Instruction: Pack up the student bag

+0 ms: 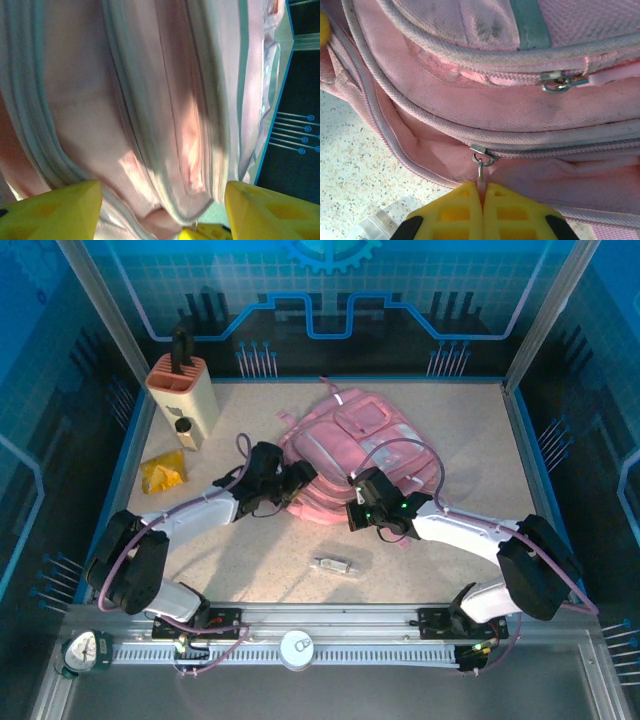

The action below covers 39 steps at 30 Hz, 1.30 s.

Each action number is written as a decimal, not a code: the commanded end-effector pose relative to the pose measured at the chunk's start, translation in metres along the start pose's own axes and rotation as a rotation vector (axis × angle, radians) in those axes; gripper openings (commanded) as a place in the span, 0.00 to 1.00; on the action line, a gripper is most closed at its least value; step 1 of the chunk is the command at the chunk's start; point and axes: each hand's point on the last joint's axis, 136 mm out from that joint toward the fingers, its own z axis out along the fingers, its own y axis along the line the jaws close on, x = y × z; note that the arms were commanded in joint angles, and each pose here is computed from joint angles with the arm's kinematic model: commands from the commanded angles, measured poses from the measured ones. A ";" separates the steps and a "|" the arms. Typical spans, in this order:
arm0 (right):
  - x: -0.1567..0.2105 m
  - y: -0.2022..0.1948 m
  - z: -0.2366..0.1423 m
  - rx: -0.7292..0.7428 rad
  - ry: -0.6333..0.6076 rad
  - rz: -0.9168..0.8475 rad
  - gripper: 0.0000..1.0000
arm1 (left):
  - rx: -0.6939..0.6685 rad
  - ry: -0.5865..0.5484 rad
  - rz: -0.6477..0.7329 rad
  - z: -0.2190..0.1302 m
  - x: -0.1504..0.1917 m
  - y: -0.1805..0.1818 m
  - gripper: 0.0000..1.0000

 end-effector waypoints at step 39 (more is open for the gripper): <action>-0.010 -0.097 -0.013 0.226 -0.015 0.105 0.00 | -0.121 -0.149 0.015 -0.020 -0.067 0.032 0.00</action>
